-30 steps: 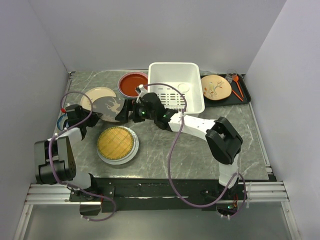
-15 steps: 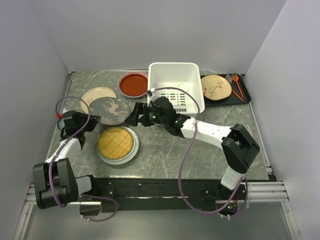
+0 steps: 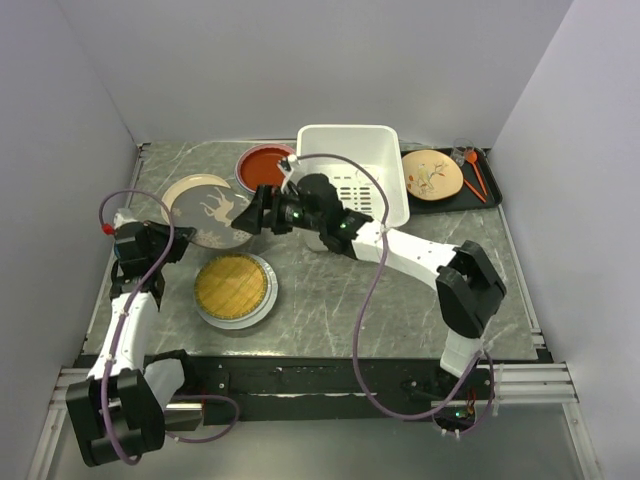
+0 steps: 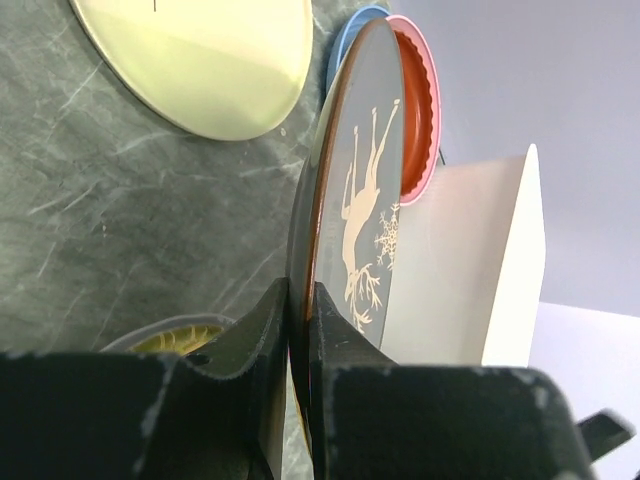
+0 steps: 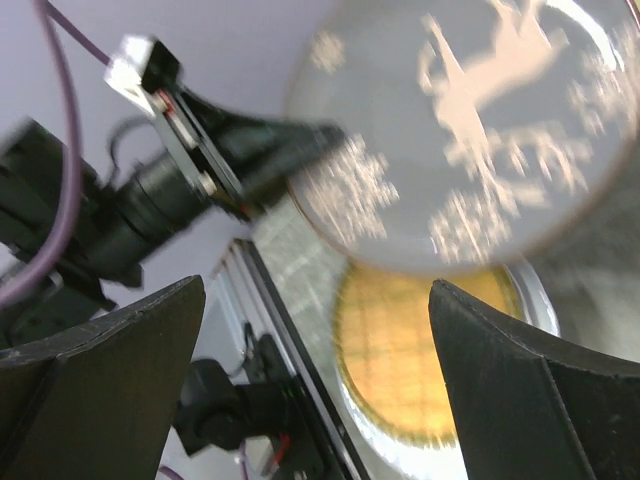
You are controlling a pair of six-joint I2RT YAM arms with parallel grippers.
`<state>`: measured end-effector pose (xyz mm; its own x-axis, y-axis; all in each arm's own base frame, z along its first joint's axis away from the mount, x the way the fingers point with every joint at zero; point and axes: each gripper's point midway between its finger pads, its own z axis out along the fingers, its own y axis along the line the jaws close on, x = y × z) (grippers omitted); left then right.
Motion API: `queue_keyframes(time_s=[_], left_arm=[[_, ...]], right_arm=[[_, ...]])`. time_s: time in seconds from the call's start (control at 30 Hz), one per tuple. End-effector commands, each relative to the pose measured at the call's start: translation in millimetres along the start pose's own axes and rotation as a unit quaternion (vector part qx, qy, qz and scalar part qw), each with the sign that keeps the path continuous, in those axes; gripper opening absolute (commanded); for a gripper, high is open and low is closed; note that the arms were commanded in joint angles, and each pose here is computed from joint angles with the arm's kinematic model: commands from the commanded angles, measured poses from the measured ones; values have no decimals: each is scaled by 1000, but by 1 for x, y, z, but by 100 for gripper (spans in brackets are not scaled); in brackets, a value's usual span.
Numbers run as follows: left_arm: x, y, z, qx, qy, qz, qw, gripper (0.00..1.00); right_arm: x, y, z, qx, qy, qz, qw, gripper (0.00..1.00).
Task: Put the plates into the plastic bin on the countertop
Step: Pick up the plate at the center of the board.
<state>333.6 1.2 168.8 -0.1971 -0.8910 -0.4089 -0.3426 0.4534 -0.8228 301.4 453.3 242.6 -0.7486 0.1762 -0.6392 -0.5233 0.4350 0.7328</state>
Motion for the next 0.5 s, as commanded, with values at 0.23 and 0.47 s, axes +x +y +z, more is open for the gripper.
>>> queue_keyframes(time_s=[0.23,0.47], left_arm=[[-34,-97,-50,152,-50,58,985,1],[-16,-114,-48,216,5,62,974,1]], right_arm=[[-35,-36,1,-8,-3,30,1000,100],[-27,-46,-17,-5,-6,40,999,99]])
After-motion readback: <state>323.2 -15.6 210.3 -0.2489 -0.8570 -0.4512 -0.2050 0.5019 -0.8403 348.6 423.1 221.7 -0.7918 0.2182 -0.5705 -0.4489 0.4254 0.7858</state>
